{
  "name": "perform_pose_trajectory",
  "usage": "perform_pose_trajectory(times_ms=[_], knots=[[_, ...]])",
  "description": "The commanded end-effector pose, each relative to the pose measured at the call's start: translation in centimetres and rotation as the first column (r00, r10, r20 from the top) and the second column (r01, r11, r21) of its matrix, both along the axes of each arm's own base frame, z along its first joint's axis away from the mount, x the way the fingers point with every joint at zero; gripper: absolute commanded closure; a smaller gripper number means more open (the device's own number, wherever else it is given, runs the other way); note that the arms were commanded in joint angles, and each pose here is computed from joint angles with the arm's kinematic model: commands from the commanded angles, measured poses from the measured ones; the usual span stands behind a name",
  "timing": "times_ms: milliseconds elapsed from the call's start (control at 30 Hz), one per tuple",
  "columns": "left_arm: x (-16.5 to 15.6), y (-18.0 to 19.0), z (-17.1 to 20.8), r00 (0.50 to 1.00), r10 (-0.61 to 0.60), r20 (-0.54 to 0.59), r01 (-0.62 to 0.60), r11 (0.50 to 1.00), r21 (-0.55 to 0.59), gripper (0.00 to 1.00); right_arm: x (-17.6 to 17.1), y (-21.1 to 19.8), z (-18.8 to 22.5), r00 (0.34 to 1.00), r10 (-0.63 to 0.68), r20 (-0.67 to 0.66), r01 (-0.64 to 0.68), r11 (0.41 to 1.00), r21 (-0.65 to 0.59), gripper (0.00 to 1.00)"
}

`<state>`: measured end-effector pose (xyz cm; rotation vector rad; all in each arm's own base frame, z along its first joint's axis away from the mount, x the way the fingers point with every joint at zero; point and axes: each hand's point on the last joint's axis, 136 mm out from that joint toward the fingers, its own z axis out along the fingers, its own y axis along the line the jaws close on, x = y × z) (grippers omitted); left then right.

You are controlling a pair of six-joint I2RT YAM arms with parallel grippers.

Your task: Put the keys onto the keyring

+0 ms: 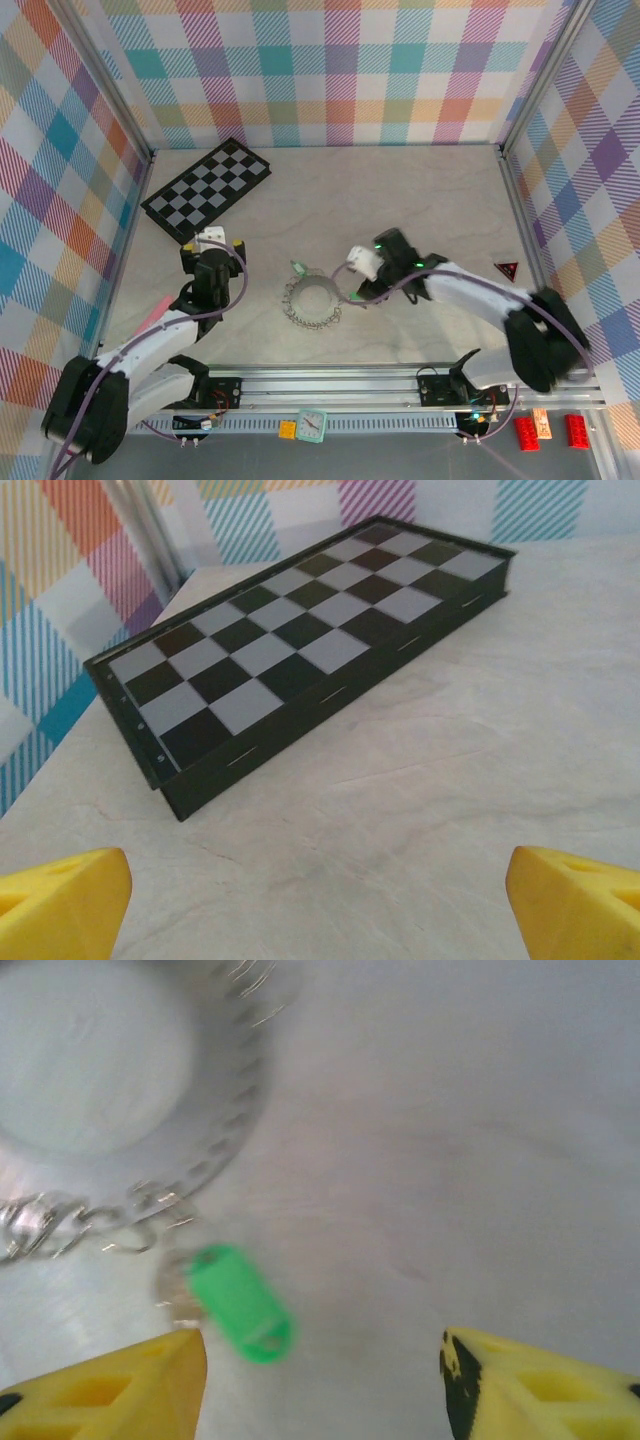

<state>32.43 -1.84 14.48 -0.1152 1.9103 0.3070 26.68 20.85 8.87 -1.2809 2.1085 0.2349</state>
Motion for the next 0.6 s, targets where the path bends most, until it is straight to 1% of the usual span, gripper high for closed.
perform_pose_trajectory(times_ms=[0, 67, 167, 233, 267, 300, 367, 400, 433, 467, 500, 533, 567], knots=[[1.4, 0.7, 0.0, 0.999, 0.008, 0.054, -0.007, 1.000, -0.017, 0.05, 3.9, -2.0, 5.6, 0.958, -0.240, 0.154, 0.186, 0.935, 0.301, 0.33], [2.1, 1.2, -1.2, 0.999, 0.009, 0.036, -0.008, 0.999, -0.033, 0.05, 5.8, -5.6, 6.0, 0.890, -0.402, 0.214, 0.322, 0.888, 0.330, 0.32], [3.0, 1.5, -2.2, 0.999, -0.002, 0.039, 0.004, 0.998, -0.057, 0.06, 8.1, -10.8, 5.1, 0.764, -0.582, 0.280, 0.472, 0.799, 0.373, 0.32], [3.6, 1.5, -2.3, 0.998, -0.034, 0.053, 0.038, 0.996, -0.084, 0.06, 8.9, -12.7, 4.2, 0.718, -0.646, 0.259, 0.509, 0.742, 0.436, 0.32], [3.9, 1.6, -2.3, 0.997, -0.047, 0.065, 0.054, 0.993, -0.108, 0.06, 9.3, -13.2, 4.0, 0.711, -0.659, 0.247, 0.503, 0.721, 0.476, 0.32], [4.2, 1.7, -2.4, 0.996, -0.061, 0.061, 0.068, 0.990, -0.127, 0.06, 9.5, -13.2, 3.9, 0.709, -0.657, 0.257, 0.486, 0.718, 0.498, 0.33], [4.8, 1.9, -2.5, 0.992, -0.090, 0.085, 0.103, 0.981, -0.164, 0.07, 10.2, -13.5, 2.9, 0.700, -0.654, 0.288, 0.473, 0.726, 0.499, 0.33], [5.0, 2.2, -2.7, 0.991, -0.093, 0.100, 0.111, 0.974, -0.197, 0.07, 10.7, -14.0, 2.6, 0.684, -0.673, 0.283, 0.487, 0.709, 0.510, 0.33], [5.2, 2.1, -3.1, 0.986, -0.113, 0.124, 0.138, 0.965, -0.221, 0.07, 11.1, -14.8, 2.6, 0.662, -0.703, 0.259, 0.518, 0.680, 0.519, 0.33], [5.4, 1.9, -3.9, 0.983, -0.132, 0.124, 0.158, 0.960, -0.231, 0.08, 11.0, -15.5, 2.4, 0.672, -0.709, 0.215, 0.530, 0.663, 0.529, 0.34], [5.4, 1.5, -4.7, 0.980, -0.153, 0.129, 0.180, 0.957, -0.228, 0.08, 10.9, -15.8, 2.3, 0.688, -0.700, 0.193, 0.515, 0.658, 0.549, 0.35], [5.7, 1.1, -4.9, 0.970, -0.183, 0.162, 0.216, 0.953, -0.211, 0.08, 10.9, -16.1, 1.9, 0.683, -0.712, 0.162, 0.516, 0.628, 0.583, 0.35], [5.6, 0.7, -4.9, 0.965, -0.210, 0.155, 0.240, 0.947, -0.215, 0.07, 11.1, -16.4, 1.2, 0.683, -0.715, 0.151, 0.517, 0.618, 0.592, 0.34]])
